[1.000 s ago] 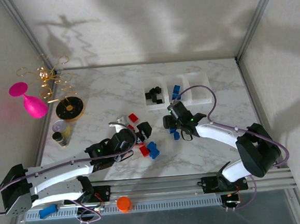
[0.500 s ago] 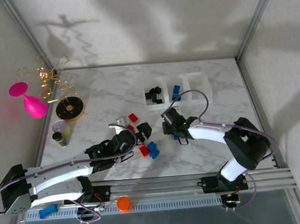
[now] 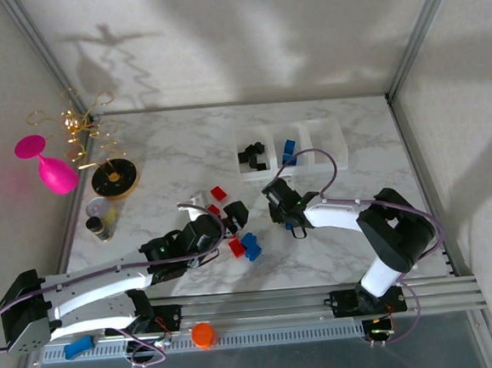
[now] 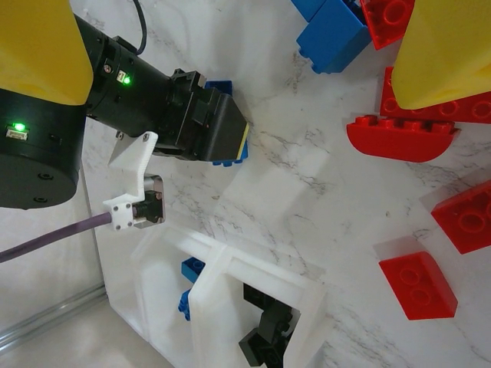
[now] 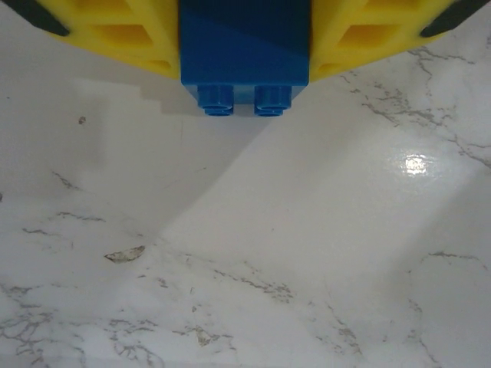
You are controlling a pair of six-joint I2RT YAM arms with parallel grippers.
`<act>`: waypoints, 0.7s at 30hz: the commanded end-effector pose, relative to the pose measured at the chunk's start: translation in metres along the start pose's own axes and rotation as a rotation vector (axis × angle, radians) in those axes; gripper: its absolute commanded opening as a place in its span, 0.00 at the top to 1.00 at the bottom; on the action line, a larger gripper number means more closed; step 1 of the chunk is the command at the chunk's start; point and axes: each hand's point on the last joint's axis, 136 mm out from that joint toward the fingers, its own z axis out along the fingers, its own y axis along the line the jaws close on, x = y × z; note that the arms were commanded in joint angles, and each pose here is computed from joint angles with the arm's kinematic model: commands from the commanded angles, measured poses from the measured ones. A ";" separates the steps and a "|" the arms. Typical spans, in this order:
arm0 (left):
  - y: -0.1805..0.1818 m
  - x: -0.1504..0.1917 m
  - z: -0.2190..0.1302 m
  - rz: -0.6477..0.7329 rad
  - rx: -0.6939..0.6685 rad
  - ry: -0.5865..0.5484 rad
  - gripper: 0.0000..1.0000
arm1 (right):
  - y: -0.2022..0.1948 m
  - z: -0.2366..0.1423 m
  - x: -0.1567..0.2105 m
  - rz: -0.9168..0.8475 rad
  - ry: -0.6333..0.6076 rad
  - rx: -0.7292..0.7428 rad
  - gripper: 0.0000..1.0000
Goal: Sort the legos into containers by color
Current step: Pick up the lego from the center of the table, then place the lego in the container.
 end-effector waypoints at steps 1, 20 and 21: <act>0.006 -0.003 -0.003 -0.006 -0.022 -0.024 0.00 | 0.008 -0.007 -0.016 0.011 -0.044 -0.024 0.66; -0.022 -0.028 -0.003 0.054 0.004 -0.064 0.00 | -0.039 -0.039 -0.130 0.125 -0.213 0.020 0.76; -0.023 -0.028 -0.002 0.056 0.003 -0.064 0.01 | -0.043 -0.038 -0.136 0.129 -0.224 0.029 0.76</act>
